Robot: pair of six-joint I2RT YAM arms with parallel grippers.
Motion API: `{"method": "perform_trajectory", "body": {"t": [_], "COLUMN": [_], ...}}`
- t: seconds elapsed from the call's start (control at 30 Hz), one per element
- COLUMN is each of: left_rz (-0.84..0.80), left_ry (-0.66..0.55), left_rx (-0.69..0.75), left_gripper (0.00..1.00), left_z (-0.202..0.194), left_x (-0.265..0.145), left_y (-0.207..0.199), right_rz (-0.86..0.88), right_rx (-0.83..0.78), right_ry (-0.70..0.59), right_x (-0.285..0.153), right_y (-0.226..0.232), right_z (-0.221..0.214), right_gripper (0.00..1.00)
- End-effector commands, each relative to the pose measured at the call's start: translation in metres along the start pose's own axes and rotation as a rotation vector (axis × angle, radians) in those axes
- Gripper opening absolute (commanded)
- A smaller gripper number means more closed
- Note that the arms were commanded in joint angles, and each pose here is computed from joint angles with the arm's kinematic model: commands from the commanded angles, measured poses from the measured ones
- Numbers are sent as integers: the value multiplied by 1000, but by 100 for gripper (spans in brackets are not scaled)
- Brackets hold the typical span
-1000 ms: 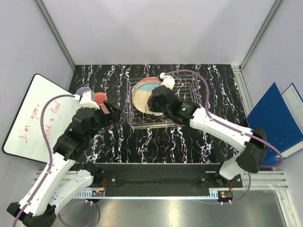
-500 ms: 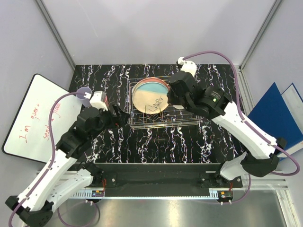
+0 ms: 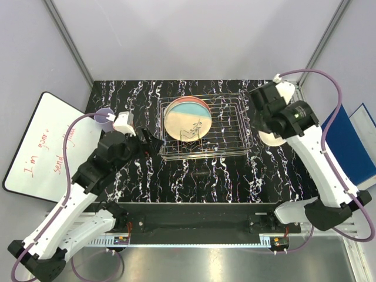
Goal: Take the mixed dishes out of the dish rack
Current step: Place the bowl at the center of the board.
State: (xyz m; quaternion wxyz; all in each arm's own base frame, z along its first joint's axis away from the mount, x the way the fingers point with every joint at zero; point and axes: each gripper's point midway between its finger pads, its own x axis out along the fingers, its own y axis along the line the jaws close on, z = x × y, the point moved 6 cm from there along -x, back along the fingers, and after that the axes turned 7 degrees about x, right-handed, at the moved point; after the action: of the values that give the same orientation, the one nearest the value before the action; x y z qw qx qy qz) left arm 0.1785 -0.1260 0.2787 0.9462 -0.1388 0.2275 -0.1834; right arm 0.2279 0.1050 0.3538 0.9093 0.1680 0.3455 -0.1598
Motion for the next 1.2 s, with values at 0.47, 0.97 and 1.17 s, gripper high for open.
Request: {"method": "perform_trajectory", "body": {"t": [0.47,0.97,1.17], "left_rz": [-59,-17,-16], "left_ry": [-10,44,67], "left_rx": [18,20,15], "left_gripper": [92,92,92], "left_z": [8,5,2], "left_x": [13,32,37], "left_y": [-12,-11,-11], "right_rz": [-104,-269,-295], "right_rx": [291,319,328], "right_ry": [117,246,278], "right_x": [176,299,321], "right_y": [-25,-65,-72], "right_z": [85,96,88], "right_gripper": [0,0,0]}}
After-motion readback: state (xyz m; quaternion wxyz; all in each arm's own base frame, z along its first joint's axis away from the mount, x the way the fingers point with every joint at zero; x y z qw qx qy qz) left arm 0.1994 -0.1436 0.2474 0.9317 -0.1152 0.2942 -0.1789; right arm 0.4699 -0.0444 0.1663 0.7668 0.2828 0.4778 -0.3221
